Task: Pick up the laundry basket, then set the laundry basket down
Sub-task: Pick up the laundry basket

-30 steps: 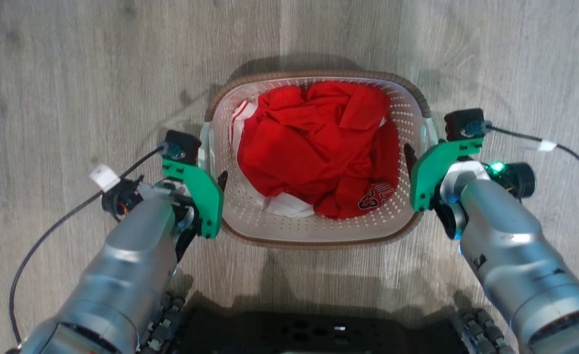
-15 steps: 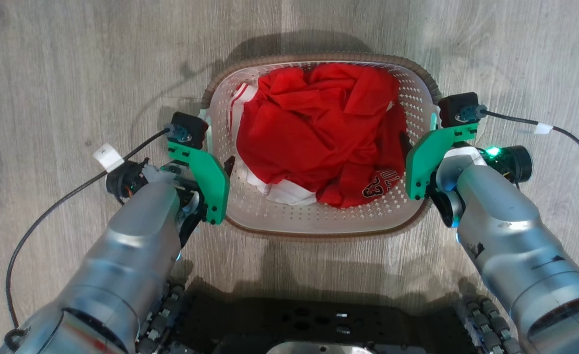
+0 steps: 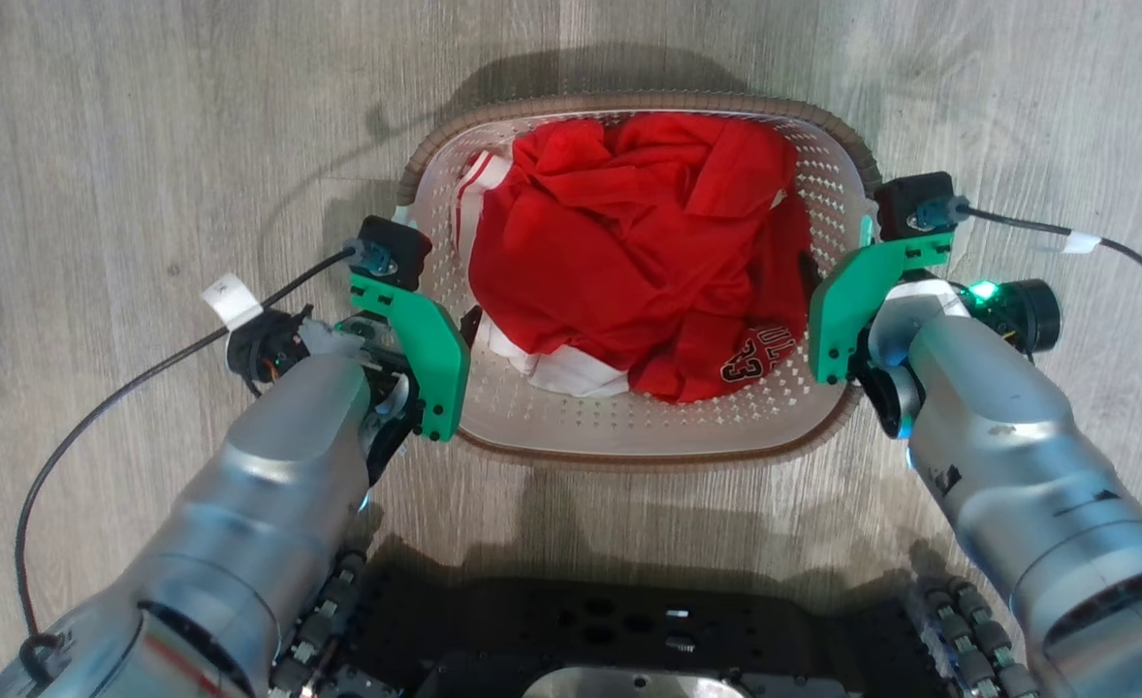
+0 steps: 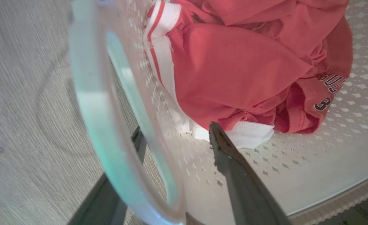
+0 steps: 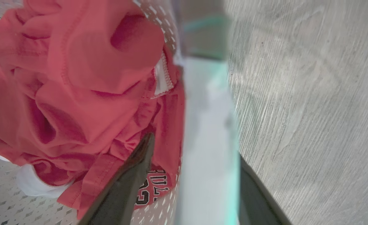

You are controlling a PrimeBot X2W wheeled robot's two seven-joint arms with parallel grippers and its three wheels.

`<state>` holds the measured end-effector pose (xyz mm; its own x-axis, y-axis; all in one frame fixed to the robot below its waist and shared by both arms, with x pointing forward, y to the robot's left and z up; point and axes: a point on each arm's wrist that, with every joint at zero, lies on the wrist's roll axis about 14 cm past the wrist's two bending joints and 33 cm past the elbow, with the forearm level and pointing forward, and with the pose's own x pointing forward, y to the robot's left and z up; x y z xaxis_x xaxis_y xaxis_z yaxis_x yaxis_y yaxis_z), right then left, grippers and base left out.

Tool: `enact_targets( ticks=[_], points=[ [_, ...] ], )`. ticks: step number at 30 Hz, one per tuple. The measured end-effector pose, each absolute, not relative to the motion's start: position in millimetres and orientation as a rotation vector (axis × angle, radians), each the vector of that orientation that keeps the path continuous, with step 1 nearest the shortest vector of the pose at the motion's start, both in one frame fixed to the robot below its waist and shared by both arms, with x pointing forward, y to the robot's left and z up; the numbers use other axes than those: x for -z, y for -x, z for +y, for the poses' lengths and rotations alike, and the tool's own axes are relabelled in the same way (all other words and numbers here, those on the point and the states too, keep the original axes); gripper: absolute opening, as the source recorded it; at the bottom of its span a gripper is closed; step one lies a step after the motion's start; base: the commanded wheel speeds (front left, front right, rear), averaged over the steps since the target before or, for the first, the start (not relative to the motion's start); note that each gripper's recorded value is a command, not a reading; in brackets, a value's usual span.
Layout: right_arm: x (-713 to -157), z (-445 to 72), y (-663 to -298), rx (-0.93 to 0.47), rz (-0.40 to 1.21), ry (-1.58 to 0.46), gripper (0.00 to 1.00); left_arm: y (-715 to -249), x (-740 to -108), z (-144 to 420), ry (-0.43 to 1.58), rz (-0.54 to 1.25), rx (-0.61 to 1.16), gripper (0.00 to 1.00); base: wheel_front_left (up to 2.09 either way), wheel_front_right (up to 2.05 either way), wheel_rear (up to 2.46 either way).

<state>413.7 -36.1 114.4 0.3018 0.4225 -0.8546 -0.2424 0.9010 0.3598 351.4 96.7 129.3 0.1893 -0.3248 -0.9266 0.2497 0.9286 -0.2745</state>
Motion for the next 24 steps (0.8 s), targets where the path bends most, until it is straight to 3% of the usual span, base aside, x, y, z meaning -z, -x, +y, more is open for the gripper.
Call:
enact_targets(
  ticks=[4,5,6,7,8,9,24],
  points=[
    [-114,-34,-416,-0.454,1.181,-0.169,1.00,-351,-129,96,0.068,1.318,0.407,1.00,0.00,0.00,0.00],
    [-113,-33,-415,-0.458,1.183,-0.167,0.55,-352,-129,97,0.072,1.318,0.403,1.00,0.00,0.00,0.00],
    [-113,-32,-415,-0.461,1.181,-0.167,0.00,-353,-129,97,0.082,1.315,0.394,1.00,0.00,0.00,0.00],
    [-113,-31,-415,-0.465,1.181,-0.166,0.00,-355,-129,97,0.093,1.313,0.385,0.44,0.00,0.00,0.00],
    [-113,-30,-414,-0.467,1.184,-0.168,0.00,-355,-129,97,0.100,1.313,0.381,0.07,0.00,0.00,0.00],
    [-112,-31,-414,-0.465,1.191,-0.168,0.00,-355,-129,99,0.103,1.318,0.372,0.00,0.00,0.00,0.00],
    [-110,-34,-416,-0.444,1.207,-0.175,0.00,-343,-130,100,0.097,1.354,0.390,0.00,0.00,0.00,0.00]
  ],
)
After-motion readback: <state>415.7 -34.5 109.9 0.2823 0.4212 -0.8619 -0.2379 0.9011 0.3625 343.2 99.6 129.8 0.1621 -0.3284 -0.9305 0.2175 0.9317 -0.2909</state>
